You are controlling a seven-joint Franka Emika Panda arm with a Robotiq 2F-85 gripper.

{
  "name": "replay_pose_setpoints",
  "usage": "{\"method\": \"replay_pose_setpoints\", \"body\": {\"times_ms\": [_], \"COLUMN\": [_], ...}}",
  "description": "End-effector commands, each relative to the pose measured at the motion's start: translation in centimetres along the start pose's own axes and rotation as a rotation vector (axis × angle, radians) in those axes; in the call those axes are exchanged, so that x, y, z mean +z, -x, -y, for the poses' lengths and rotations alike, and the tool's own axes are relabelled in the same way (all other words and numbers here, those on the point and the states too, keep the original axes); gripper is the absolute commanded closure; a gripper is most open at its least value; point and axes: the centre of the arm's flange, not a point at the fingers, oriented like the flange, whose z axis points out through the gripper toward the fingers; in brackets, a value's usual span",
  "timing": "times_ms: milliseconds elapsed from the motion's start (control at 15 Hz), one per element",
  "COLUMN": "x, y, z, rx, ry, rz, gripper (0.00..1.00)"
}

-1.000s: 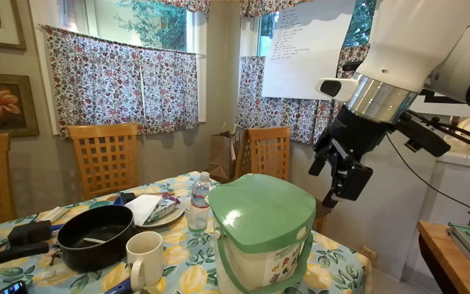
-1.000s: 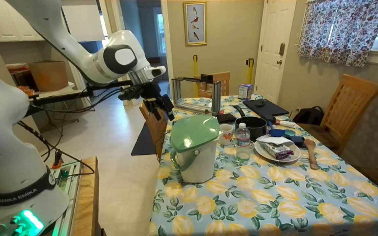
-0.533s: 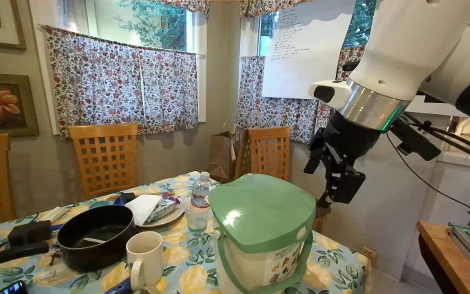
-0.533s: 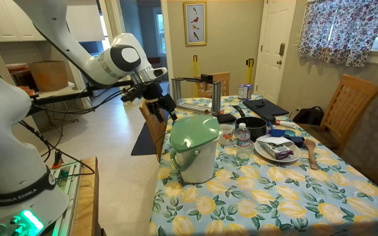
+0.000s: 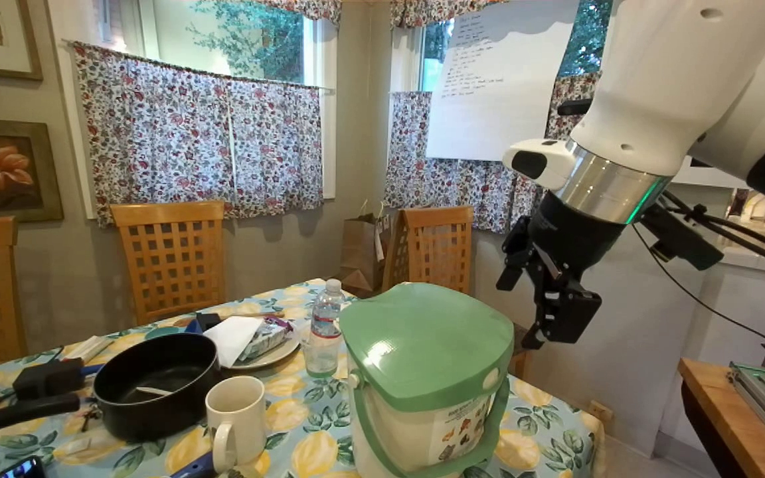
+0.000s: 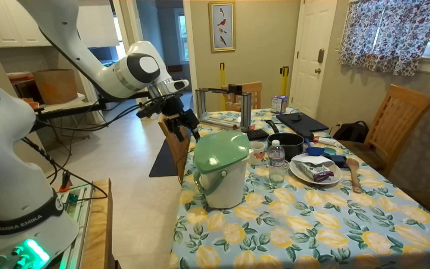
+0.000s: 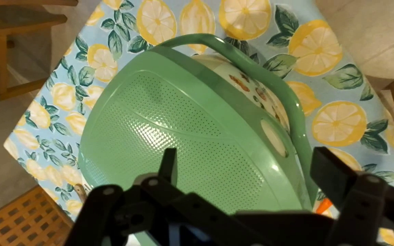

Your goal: Open the bucket

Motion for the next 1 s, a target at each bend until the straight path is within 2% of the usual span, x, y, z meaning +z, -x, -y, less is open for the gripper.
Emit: {"method": "replay_pose_setpoints", "body": {"times_ms": [0,533,933], "x": [2.0,3.8,5.6], "y": [-1.5,-3.2,-4.2], "z": [1.8,3.5,5.3], "rx": [-0.053,-0.155,-0.176], "ry": [0.025,0.144,0.133], "rz": [0.023,-0.014,-0.041], "gripper": [0.00,0.00,0.00]}}
